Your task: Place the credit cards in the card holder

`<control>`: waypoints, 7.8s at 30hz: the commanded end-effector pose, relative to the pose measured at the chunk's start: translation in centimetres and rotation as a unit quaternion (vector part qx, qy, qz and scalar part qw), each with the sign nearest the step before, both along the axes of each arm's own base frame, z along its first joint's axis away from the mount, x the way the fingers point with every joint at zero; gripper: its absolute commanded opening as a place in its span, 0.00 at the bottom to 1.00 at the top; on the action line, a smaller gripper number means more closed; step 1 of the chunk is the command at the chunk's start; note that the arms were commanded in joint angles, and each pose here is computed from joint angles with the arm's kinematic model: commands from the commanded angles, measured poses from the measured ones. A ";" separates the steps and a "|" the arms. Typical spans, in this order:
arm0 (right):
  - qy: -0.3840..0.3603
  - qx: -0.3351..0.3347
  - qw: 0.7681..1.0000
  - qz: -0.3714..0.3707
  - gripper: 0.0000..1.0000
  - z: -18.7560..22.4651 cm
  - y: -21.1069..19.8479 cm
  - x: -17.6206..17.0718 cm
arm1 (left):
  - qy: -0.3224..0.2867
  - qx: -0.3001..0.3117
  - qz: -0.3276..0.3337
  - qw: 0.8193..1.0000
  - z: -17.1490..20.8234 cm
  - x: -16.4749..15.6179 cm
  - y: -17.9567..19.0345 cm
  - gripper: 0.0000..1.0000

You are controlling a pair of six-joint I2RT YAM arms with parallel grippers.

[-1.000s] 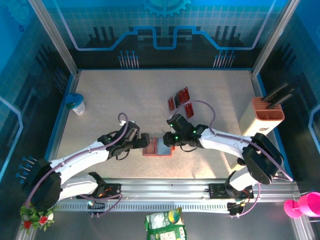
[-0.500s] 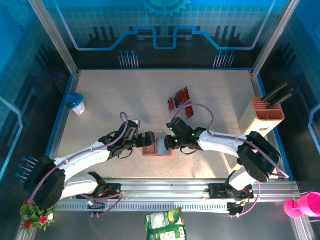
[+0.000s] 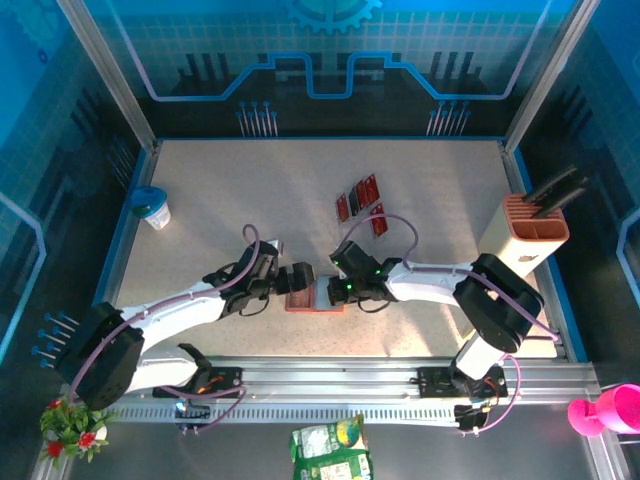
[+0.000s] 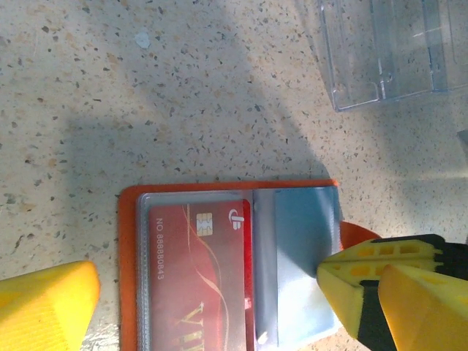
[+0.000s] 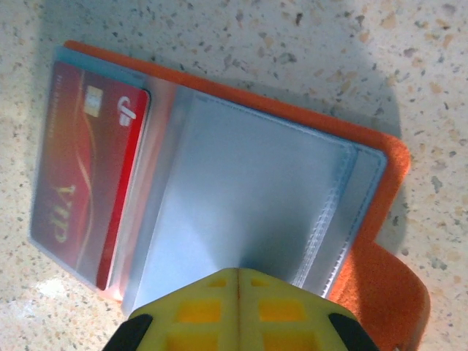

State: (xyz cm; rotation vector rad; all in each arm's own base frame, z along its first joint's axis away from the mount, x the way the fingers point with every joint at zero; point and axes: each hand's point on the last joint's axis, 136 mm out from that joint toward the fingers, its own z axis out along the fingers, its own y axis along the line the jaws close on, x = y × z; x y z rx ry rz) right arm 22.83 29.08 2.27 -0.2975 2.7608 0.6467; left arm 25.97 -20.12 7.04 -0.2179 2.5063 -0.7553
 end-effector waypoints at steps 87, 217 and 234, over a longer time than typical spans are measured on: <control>-0.010 -0.035 0.998 -0.057 0.15 0.2 -5.0 1.7 | 0.000 -0.105 -0.049 0.993 3.1 -0.3 -3.4 0.99; -0.010 0.049 0.998 -0.047 0.03 3.2 -2.4 0.3 | 0.108 0.196 -0.106 0.969 -7.0 -3.0 -0.5 0.99; -0.004 -0.005 1.000 -0.027 0.28 3.3 -3.2 1.8 | 0.118 0.282 -0.102 0.947 -8.2 -3.5 1.5 0.99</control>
